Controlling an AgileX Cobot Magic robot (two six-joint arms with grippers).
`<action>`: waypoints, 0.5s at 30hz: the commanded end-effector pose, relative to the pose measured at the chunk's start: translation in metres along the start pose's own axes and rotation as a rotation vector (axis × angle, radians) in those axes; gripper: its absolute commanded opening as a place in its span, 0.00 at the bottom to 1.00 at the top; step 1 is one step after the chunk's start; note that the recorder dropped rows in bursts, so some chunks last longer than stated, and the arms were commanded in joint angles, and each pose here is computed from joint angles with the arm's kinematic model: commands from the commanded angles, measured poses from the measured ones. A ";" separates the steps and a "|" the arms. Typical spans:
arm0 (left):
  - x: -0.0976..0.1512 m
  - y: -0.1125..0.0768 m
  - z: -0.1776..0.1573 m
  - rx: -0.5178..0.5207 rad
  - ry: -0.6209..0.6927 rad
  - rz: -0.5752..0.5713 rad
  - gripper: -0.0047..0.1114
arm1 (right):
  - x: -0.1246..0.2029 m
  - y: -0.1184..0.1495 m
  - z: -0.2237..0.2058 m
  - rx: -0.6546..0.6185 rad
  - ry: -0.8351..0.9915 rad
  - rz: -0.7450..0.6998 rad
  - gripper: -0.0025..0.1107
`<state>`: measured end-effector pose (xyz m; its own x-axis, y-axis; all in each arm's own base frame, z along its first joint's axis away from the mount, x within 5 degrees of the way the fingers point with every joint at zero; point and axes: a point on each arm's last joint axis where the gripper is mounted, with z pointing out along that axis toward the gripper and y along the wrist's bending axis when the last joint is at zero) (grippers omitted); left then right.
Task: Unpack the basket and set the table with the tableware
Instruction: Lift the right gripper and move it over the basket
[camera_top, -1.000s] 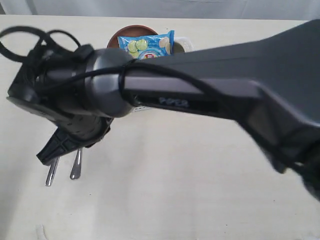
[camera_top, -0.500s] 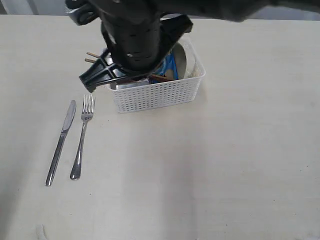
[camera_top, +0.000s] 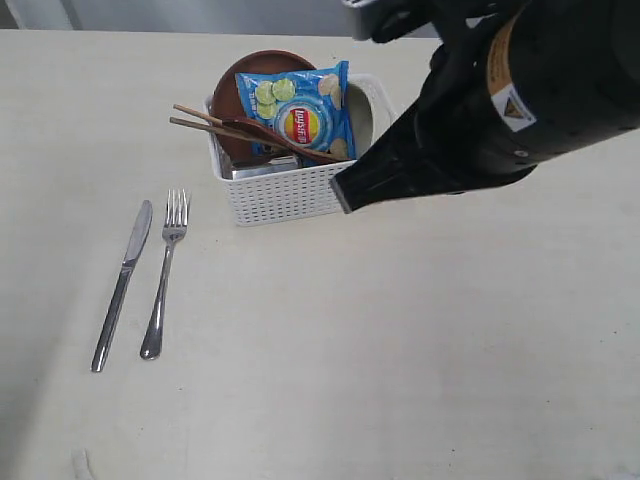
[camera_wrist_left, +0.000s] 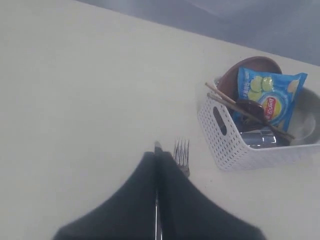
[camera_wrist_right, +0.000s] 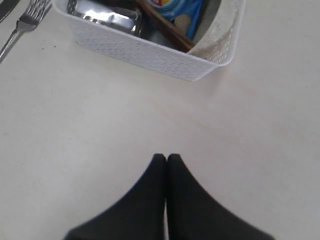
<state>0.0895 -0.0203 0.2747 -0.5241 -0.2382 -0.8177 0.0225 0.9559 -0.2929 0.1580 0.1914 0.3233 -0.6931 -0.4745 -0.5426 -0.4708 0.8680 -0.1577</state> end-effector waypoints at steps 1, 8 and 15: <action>0.001 -0.001 0.000 0.019 -0.008 0.023 0.04 | -0.006 -0.027 0.008 0.056 0.005 0.080 0.02; 0.002 -0.003 0.000 0.038 0.004 0.012 0.04 | -0.027 -0.051 0.049 -0.100 -0.039 -0.016 0.02; 0.004 -0.006 0.000 0.072 0.026 0.017 0.04 | -0.042 -0.052 0.102 -0.086 -0.003 -0.115 0.02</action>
<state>0.0881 -0.0247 0.2741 -0.5435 -0.2201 -0.8100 0.0674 0.9505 -0.3034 0.2529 0.1738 0.2776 -0.6585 -0.5386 -0.5256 -0.5647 0.8153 -0.1280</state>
